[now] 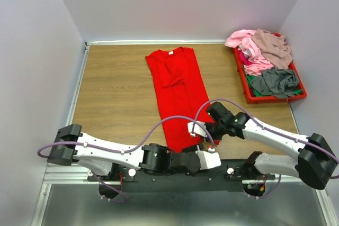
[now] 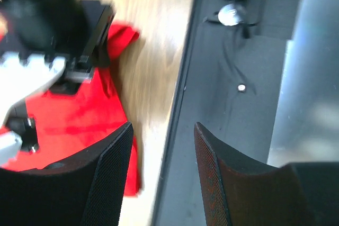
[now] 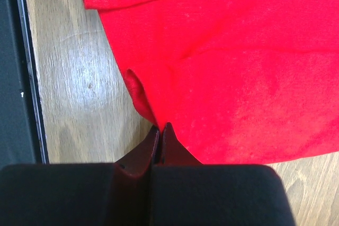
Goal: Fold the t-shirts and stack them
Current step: Fold the tshirt
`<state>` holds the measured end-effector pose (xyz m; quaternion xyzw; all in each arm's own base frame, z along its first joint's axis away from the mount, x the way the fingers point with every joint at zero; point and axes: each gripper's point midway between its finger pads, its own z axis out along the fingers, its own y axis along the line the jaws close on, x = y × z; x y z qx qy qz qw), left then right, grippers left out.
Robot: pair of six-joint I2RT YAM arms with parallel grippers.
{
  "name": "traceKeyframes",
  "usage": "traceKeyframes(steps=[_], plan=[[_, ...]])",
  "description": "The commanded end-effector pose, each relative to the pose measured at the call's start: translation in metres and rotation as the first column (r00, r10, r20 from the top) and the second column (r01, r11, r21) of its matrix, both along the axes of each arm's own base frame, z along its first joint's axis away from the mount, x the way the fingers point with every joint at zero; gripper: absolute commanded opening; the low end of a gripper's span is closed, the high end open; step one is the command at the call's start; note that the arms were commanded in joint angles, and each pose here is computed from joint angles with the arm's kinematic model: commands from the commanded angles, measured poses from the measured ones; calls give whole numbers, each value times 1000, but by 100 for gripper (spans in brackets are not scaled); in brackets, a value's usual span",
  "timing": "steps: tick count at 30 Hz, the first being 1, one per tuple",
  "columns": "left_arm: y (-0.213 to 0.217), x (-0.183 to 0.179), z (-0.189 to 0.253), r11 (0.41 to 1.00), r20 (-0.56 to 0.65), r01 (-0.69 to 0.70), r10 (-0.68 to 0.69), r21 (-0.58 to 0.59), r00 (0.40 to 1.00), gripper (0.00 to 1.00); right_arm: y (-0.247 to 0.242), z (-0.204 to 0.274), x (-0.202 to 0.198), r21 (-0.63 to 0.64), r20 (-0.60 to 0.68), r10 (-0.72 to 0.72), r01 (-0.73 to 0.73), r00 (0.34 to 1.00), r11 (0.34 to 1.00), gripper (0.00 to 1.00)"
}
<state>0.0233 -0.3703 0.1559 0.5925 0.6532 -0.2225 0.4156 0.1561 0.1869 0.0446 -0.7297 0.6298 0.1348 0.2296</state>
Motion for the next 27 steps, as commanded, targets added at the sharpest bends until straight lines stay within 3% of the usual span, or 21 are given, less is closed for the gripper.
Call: traceKeyframes(steps=[1,6,11,21,27], plan=[[14,12,-7,965,-130,-260,258,0,957,58,-2,-2,-3,-2,-21,9,-9,1000,1000,0],[41,10,-34,912,-325,-410,384,-10,864,59,-3,-2,-1,-2,-21,3,-3,1000,1000,0],[57,18,-59,891,-435,-453,399,-23,807,60,-3,-1,1,2,-28,-2,2,1000,1000,0],[65,49,-108,836,-425,-535,530,120,734,60,-6,-2,4,9,-38,-10,10,999,1000,1],[59,54,-116,811,-400,-564,575,158,714,60,-9,-1,8,19,-38,-25,26,999,999,0]])
